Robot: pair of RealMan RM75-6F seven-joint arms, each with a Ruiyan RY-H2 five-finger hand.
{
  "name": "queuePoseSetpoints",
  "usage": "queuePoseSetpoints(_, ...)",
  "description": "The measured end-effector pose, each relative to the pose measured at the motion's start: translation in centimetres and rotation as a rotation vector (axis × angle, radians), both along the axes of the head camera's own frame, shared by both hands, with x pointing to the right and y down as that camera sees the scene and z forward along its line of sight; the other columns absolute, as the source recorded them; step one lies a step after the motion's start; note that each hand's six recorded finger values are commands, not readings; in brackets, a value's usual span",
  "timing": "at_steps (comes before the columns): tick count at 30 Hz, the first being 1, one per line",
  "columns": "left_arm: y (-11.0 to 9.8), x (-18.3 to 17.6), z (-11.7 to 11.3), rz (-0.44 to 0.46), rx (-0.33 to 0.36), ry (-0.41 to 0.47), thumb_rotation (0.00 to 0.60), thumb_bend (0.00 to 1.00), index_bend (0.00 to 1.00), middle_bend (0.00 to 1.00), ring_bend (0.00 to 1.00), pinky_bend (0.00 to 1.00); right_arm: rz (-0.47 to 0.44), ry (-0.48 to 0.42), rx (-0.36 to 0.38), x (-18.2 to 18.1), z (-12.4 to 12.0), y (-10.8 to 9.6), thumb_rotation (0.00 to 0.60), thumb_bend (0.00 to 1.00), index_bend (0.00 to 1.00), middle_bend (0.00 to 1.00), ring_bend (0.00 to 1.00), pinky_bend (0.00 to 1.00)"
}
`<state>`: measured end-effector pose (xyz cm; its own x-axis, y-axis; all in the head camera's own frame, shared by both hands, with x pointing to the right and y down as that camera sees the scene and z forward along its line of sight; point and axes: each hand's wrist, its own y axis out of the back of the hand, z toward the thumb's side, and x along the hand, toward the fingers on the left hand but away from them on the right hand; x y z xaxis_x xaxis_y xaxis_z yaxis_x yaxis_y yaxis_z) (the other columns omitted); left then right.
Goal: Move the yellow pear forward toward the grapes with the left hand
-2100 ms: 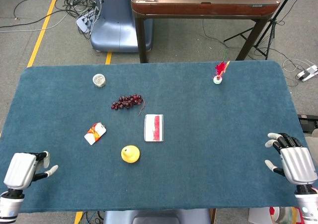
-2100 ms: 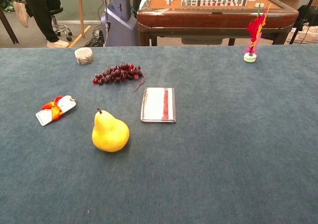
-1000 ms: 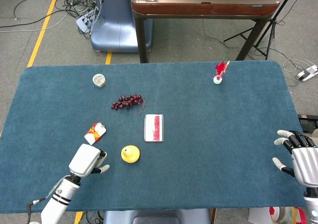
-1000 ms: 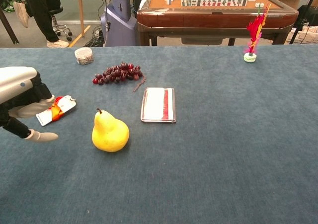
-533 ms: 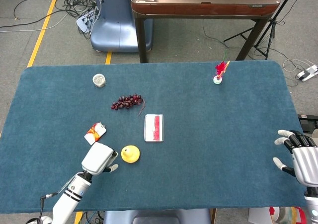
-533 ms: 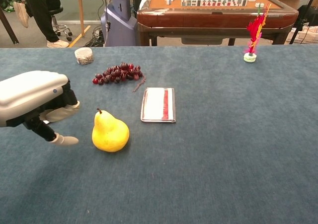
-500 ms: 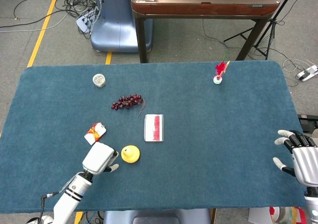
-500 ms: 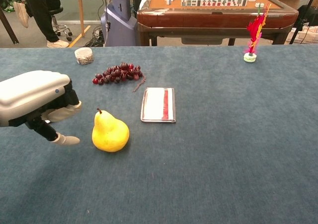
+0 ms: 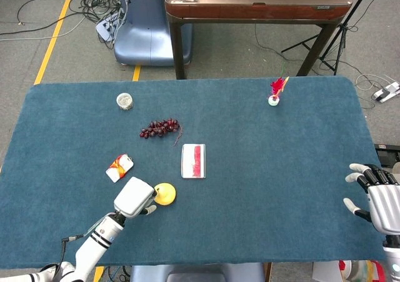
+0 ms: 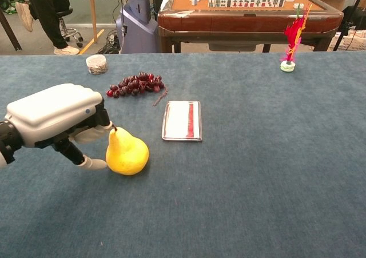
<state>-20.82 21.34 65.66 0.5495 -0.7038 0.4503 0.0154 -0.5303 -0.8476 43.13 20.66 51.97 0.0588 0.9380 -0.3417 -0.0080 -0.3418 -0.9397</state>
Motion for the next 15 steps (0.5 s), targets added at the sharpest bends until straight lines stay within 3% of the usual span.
queuePoseSetpoints(9, 0.3, 1.1, 0.0, -0.007, 0.01, 0.035, 0.6, 0.02, 1.0, 1.0, 1.0, 1.0, 0.003, -0.005, 0.006, 0.1, -0.2, -0.1, 0.6, 0.1, 0.46, 0.3, 0.22, 0.33)
queuePoseSetpoints(15, 0.1, 1.4, 0.0, -0.022, 0.042, 0.011, 0.6, 0.0, 1.0, 1.0, 1.0, 1.0, 0.004, -0.008, 0.007, 0.1, -0.3, -0.1, 0.6, 0.1, 0.46, 0.3, 0.22, 0.33)
